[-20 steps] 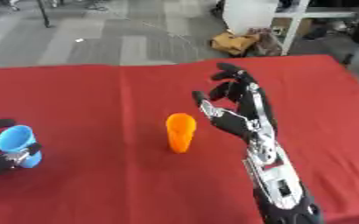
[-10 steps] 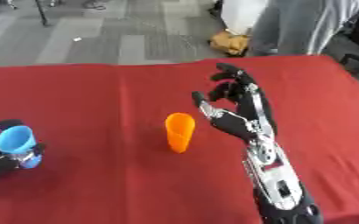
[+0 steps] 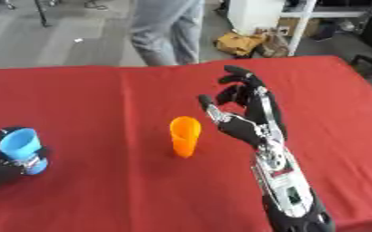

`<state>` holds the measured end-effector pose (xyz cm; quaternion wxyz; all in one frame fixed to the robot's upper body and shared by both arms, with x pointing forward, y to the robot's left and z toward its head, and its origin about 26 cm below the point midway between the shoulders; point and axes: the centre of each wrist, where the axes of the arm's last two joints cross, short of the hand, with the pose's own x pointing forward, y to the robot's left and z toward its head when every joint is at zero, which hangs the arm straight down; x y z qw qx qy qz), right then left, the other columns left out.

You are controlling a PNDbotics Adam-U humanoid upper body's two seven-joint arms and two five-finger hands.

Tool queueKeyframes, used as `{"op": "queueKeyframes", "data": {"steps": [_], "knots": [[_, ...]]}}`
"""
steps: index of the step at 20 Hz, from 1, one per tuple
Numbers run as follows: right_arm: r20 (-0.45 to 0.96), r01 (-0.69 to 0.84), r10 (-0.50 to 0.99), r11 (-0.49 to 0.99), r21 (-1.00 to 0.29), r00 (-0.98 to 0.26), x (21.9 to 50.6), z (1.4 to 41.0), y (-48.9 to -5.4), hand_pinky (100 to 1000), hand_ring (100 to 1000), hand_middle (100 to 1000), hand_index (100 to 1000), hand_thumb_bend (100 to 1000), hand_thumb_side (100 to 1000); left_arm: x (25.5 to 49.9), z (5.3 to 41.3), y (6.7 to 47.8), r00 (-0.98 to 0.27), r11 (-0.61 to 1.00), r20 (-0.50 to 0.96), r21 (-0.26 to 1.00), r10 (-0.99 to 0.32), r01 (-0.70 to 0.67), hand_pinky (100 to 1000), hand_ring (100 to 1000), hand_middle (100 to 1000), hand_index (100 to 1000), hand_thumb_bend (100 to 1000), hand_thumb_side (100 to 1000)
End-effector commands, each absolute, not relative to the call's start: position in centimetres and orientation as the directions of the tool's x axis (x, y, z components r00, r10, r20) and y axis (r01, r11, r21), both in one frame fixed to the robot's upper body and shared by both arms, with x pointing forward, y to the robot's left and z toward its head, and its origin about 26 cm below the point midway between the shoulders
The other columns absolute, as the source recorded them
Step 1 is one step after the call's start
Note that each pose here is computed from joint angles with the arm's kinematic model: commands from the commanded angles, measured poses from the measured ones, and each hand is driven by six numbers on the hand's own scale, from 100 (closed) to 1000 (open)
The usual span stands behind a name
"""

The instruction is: Pour the contents of one cup into another cup.

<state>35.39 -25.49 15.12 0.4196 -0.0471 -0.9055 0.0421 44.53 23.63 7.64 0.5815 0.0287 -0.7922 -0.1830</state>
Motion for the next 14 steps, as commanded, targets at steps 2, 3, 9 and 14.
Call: {"op": "queueKeyframes", "data": {"steps": [2,3,9,14], "knots": [[0.735,0.054,0.130,0.991,-0.126,-0.665,35.5,16.0,-25.5,485,491,590,789,467,100,44.9,8.6,23.5,-0.354,0.923,0.898,0.340,-0.263,0.179,312,456,506,697,344,100],[0.736,0.056,0.132,0.990,-0.126,-0.664,35.5,16.0,-25.6,485,491,590,789,467,100,44.9,8.6,23.5,-0.356,0.922,0.896,0.344,-0.265,0.178,301,448,497,695,332,100],[0.762,0.093,0.167,0.986,-0.139,-0.626,35.6,14.9,-26.4,477,485,587,788,467,100,44.7,9.0,23.9,-0.382,0.926,0.881,0.351,-0.277,0.137,290,440,489,689,278,100],[0.803,0.137,0.228,0.974,-0.183,-0.551,35.7,12.6,-27.9,469,484,592,793,478,100,44.4,10.1,24.3,-0.432,0.923,0.850,0.373,-0.301,0.092,299,449,497,691,284,100]]}}
